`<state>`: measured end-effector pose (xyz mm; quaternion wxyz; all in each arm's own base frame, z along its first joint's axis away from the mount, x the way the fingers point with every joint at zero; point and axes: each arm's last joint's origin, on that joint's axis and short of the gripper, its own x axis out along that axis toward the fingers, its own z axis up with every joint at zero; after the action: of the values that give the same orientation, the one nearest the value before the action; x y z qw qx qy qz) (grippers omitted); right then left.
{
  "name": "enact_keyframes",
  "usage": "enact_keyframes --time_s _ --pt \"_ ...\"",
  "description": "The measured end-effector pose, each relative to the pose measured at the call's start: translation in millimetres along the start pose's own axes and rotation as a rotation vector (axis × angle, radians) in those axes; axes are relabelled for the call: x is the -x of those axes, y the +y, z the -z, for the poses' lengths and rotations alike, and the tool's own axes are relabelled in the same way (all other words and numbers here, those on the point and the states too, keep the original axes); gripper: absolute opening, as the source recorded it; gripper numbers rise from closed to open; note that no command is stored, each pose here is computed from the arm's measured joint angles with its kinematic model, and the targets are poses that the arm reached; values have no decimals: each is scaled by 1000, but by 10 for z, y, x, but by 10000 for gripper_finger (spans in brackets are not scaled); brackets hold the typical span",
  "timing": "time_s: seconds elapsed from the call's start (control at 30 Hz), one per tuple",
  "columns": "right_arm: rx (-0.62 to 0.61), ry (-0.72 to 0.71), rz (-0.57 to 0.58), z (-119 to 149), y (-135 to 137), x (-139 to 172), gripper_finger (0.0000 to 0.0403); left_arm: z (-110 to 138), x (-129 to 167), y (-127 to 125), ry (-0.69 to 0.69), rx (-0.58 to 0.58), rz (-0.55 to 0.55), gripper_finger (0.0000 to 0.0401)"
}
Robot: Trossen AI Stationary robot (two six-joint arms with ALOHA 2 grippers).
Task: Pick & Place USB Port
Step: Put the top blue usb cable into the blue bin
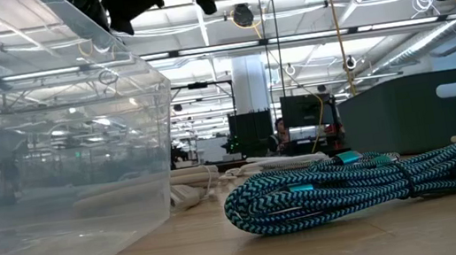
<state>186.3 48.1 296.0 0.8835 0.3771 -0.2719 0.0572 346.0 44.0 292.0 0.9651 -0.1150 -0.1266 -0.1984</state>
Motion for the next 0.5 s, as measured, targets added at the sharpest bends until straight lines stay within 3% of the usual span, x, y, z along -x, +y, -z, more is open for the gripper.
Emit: enact_keyframes --time_s 0.5 --pt "69 2 1 1 -1 -1 28 -34 -71 -177 -70 -17 83 235"
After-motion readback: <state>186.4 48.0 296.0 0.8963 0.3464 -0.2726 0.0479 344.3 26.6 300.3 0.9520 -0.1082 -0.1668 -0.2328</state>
